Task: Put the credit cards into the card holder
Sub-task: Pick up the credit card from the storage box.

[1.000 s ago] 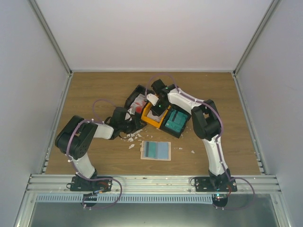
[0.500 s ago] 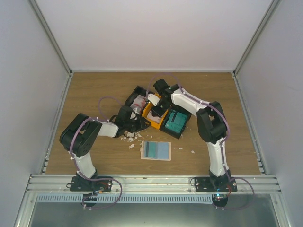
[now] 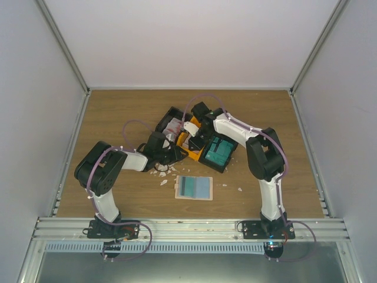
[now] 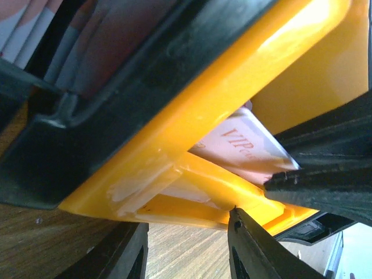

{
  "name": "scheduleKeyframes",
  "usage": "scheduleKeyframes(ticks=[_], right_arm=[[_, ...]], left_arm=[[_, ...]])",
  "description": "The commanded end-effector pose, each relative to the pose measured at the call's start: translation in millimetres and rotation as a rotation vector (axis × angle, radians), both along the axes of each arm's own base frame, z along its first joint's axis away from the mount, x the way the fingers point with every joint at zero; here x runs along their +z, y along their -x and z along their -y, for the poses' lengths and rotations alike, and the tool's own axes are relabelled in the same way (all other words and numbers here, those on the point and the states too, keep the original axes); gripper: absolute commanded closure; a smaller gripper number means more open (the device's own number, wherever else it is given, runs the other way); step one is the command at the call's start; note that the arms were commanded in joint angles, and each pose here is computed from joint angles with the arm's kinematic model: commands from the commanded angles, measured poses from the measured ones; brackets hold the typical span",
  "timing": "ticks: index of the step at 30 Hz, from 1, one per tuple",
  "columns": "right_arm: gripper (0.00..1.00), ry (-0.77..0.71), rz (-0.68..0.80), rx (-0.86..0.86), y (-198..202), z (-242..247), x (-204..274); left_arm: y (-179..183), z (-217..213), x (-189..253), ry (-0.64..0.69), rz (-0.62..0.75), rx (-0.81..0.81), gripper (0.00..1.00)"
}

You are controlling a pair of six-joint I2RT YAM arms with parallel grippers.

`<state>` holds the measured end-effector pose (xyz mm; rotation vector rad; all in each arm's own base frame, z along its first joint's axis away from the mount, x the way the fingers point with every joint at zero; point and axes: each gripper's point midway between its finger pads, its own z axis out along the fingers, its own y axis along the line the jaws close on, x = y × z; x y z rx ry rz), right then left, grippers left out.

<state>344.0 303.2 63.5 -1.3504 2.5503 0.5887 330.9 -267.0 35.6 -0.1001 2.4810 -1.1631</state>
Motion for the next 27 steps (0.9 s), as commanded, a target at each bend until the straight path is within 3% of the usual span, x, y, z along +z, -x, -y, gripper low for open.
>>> scheduleKeyframes(ticks=[1, 12, 15, 19, 27], right_arm=[[0.86, -0.018, 0.002, 0.02, 11, -2, 14], [0.84, 0.001, -0.027, 0.011, 8, -5, -7], [0.87, -0.004, -0.02, 0.008, 6, -6, -7], [0.99, -0.01, 0.041, -0.024, -6, -4, 7], [0.99, -0.055, 0.172, -0.126, -32, 8, 48]], left_arm=[[-6, -7, -4, -0.06, 0.023, 0.034, 0.6], [-3, -21, 14, -0.086, 0.076, 0.084, 0.6], [-2, -27, 20, -0.1, 0.097, 0.107, 0.61], [-1, -32, 27, -0.106, 0.115, 0.121, 0.61], [2, -38, 47, -0.084, 0.165, 0.149, 0.59]])
